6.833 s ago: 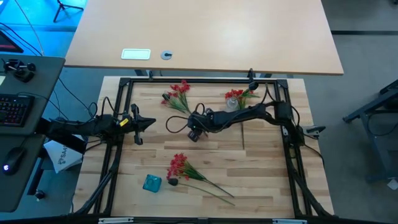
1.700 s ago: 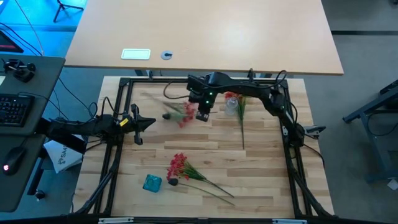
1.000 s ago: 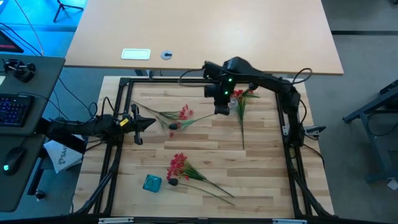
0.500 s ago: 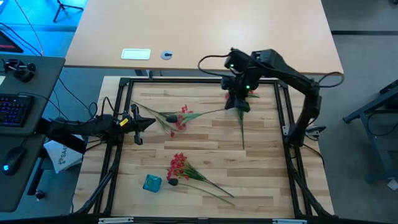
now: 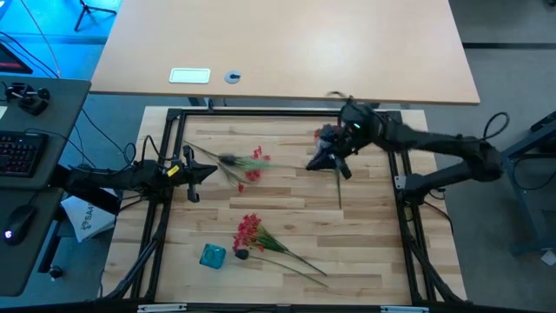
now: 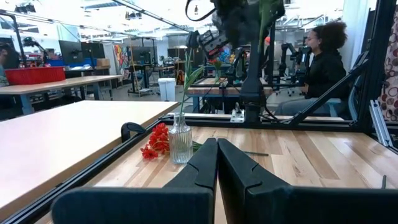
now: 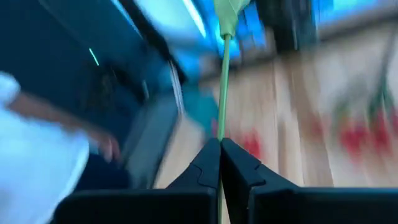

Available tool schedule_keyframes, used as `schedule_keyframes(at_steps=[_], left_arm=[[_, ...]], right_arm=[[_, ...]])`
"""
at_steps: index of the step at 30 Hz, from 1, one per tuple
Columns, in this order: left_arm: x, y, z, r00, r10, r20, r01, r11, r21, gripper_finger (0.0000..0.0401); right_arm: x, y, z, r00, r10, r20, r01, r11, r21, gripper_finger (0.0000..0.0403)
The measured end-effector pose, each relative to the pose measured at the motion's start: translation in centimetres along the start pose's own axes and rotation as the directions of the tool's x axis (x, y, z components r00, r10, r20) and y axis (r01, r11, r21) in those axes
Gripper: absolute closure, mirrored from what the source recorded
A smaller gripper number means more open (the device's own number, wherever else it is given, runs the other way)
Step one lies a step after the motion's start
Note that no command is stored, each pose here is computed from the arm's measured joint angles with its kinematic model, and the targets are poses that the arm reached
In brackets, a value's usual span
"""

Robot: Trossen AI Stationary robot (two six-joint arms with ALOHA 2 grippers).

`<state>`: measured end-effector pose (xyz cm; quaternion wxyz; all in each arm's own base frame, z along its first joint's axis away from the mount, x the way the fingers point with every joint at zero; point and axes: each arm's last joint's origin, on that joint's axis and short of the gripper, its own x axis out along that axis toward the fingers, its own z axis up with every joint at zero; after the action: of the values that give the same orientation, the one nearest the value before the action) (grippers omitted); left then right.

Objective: Sort flowers into vase by color
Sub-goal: Put the top black tulip into the transparent vase

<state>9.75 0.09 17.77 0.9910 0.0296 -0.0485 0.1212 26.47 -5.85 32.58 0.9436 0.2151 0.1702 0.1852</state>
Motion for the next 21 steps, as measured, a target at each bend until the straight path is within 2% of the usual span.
schedule_keyframes(at_steps=[3, 5, 7, 9, 12, 21], left_arm=[[0.0, 0.0, 0.0, 1.0, 0.0, 0.0, 0.0, 1.0, 0.0, 0.0401], [0.0, 0.0, 0.0, 1.0, 0.0, 0.0, 0.0, 1.0, 0.0, 0.0401], [0.0, 0.0, 0.0, 1.0, 0.0, 0.0, 0.0, 1.0, 0.0, 0.0401], [0.0, 0.0, 0.0, 1.0, -0.001, 0.0, 0.001, 1.0, 0.0, 0.0401], [0.0, 0.0, 0.0, 1.0, 0.0, 0.0, 0.0, 1.0, 0.0, 0.0401], [0.0, 0.0, 0.0, 1.0, 0.0, 0.0, 0.0, 1.0, 0.0, 0.0401]], right_arm=[[0.8, 0.1, -1.3, 0.958, 0.023, 0.285, 0.003, 0.996, -0.09, 0.0403], [1.0, 0.0, -2.2, 0.894, 0.017, 0.448, 0.043, 0.991, -0.124, 0.0403], [1.3, -0.2, -2.7, 0.831, -0.005, 0.556, 0.102, 0.984, -0.143, 0.0403], [1.6, -0.4, -3.0, 0.794, -0.043, 0.606, 0.168, 0.974, -0.151, 0.0403], [2.1, -0.8, -2.5, 0.769, -0.09, 0.633, 0.239, 0.959, -0.154, 0.0403], [4.3, -1.7, -0.2, 0.764, -0.083, 0.64, 0.272, 0.94, -0.203, 0.0403]])
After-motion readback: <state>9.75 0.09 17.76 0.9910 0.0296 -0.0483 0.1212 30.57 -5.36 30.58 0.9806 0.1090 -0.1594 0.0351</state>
